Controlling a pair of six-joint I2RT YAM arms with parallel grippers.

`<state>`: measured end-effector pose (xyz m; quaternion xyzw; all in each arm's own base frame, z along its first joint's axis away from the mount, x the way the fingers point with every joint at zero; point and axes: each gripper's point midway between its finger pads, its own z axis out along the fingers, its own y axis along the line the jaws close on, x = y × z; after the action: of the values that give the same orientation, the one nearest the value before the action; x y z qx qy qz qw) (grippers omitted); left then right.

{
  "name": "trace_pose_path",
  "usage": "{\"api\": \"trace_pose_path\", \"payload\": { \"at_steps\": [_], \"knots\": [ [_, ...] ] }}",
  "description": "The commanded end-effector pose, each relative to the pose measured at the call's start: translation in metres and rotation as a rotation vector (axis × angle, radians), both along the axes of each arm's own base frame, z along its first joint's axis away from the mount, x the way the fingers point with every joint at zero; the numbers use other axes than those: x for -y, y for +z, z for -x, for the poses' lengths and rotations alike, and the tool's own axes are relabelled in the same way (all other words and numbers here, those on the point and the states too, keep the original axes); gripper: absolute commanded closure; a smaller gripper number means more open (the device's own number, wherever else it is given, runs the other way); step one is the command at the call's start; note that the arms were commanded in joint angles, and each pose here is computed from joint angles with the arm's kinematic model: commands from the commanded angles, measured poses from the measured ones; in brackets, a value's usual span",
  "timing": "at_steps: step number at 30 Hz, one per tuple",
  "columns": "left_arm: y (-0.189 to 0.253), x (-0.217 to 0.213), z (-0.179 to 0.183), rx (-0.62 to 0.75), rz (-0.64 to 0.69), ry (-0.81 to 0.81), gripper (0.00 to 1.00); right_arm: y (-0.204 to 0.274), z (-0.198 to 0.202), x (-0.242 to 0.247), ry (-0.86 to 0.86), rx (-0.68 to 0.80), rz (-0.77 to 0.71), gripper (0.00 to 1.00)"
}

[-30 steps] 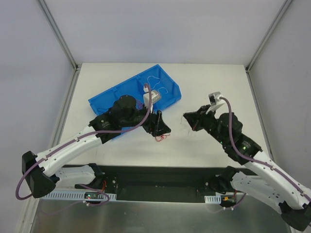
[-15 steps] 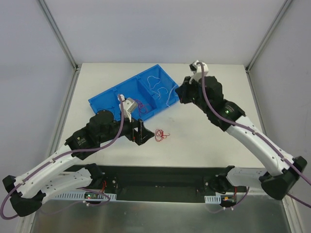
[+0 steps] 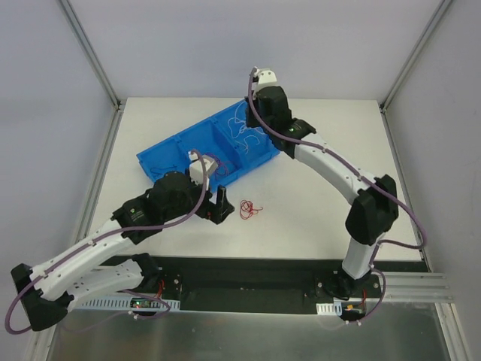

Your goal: Untangle the cables

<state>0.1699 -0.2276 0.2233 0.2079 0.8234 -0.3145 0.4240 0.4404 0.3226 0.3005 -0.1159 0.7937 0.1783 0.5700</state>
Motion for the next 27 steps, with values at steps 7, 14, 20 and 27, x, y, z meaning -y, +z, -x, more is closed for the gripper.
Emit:
{"api": "trace_pose_path", "payload": {
  "at_steps": [7,14,20,27],
  "knots": [
    [-0.012,0.008,-0.046,-0.007,-0.118,0.110,0.11,-0.079,-0.060,-0.005,-0.014,-0.078,0.091,0.97],
    [-0.046,0.021,-0.047,-0.195,-0.049,0.121,0.18,-0.090,-0.032,-0.007,0.085,-0.177,0.108,0.54],
    [-0.075,0.041,-0.047,-0.317,0.011,0.076,0.39,-0.088,0.019,0.010,0.127,-0.206,0.061,0.34],
    [-0.106,0.061,-0.058,-0.389,-0.030,0.061,0.51,-0.136,0.117,0.041,0.123,-0.263,-0.088,0.34]
  ]
}}
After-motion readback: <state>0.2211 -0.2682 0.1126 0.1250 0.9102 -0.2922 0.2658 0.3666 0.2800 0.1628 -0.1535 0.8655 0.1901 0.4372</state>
